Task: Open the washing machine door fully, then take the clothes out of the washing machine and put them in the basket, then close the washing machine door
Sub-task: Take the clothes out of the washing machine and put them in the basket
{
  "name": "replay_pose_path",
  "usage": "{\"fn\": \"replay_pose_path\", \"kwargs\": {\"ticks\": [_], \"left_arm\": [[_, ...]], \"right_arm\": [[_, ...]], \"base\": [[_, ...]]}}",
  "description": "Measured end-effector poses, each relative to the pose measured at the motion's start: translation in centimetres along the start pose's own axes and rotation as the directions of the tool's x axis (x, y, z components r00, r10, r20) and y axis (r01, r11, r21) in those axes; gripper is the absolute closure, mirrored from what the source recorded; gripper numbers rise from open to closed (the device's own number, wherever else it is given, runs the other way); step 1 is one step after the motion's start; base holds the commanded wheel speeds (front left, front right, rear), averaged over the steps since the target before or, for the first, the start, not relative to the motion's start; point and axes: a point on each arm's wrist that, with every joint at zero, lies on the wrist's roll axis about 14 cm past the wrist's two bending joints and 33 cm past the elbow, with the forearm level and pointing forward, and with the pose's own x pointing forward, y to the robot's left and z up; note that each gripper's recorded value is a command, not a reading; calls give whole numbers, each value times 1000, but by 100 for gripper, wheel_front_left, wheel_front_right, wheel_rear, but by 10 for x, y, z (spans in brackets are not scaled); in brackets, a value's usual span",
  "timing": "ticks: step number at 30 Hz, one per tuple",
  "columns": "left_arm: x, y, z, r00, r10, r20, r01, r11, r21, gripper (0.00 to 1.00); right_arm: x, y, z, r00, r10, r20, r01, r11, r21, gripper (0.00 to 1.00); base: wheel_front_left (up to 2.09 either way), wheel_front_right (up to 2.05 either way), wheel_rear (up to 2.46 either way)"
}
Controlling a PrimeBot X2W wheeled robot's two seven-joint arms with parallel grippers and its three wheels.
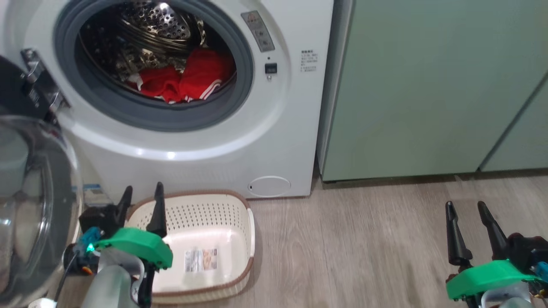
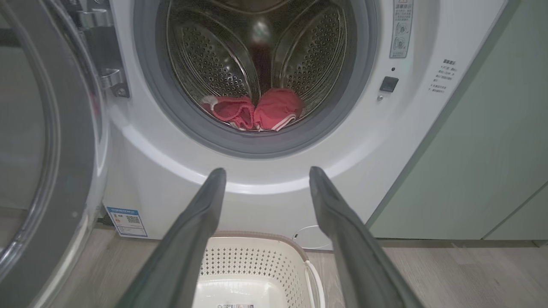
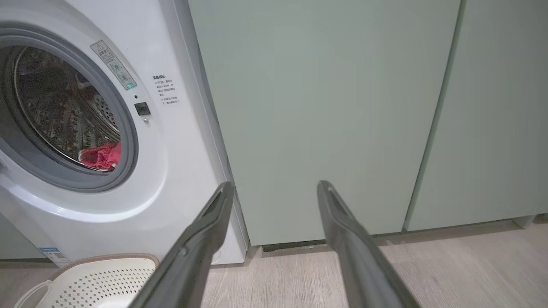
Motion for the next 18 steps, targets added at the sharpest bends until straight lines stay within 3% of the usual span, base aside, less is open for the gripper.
{"fn": "replay_pose_path", "kwargs": {"ticks": [8,18], "left_arm": [[0,-5,-8,1000,-15,-25,16,1000,5,0],[6,-12,-39,989,-32,-143,35,999,18,0]], "right_arm": [[0,2,-1,1000,4,-4,-4,1000,1,0],[0,0,-8,1000,-2,-26,2,1000,8,0]], "base": [[112,-112,0],[5,-5,0]]}}
